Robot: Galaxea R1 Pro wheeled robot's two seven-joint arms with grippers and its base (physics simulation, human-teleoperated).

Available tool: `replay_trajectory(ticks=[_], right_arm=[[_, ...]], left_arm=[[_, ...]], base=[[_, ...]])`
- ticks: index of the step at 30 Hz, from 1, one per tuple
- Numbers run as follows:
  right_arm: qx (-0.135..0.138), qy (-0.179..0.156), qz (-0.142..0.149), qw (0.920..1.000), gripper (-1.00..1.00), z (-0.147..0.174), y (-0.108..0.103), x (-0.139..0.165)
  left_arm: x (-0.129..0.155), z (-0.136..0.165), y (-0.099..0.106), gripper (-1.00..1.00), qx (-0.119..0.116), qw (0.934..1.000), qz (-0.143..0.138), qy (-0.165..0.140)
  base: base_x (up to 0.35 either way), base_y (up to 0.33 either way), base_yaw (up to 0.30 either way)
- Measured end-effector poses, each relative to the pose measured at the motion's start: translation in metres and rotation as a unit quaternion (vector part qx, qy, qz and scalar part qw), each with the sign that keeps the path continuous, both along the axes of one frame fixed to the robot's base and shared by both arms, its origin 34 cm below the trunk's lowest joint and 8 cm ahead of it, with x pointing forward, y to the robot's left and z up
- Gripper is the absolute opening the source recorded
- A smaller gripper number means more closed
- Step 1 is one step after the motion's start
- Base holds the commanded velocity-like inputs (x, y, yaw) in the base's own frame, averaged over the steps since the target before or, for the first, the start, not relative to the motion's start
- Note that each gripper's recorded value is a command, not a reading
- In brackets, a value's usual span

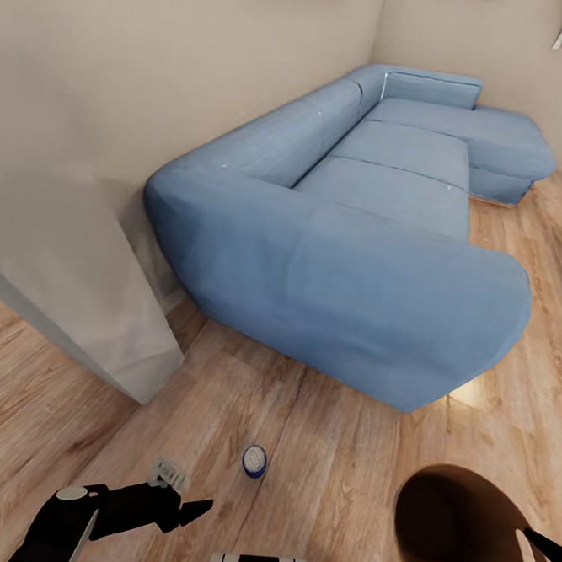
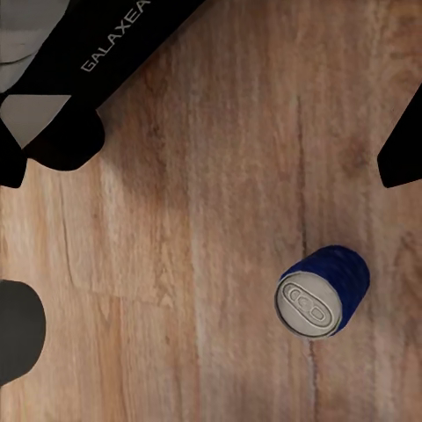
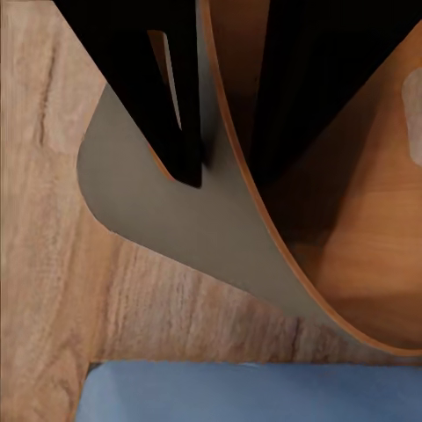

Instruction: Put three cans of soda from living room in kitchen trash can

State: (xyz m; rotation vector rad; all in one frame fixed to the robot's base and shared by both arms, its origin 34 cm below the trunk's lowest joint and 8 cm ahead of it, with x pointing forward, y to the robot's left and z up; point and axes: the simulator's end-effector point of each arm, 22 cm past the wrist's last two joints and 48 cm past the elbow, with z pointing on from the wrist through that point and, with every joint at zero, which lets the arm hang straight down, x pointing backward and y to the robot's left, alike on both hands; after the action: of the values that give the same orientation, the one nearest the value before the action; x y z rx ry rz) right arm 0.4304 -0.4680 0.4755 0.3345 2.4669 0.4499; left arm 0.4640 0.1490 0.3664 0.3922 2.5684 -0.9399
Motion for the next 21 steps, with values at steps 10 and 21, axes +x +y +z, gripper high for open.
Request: replay_trajectory(ticks=[10, 21], right_arm=[[0.081, 0.004, -0.054, 0.9952, -1.0, -0.014, 0.012, -0.001], [0.106, -0.005, -0.053, 0.993, -1.0, -0.032, 0.02, -0.003]], left_arm=[[-0.006, -0.022, 0.0, 1.0, -0.001, 1.0, 0.0, 0.001], [-0.012, -0.046, 0.0, 1.0, -0.002, 1.0, 0.001, 0.0]], base=[[0.0, 0.0, 0.0], [0.0, 0.0, 0.0]])
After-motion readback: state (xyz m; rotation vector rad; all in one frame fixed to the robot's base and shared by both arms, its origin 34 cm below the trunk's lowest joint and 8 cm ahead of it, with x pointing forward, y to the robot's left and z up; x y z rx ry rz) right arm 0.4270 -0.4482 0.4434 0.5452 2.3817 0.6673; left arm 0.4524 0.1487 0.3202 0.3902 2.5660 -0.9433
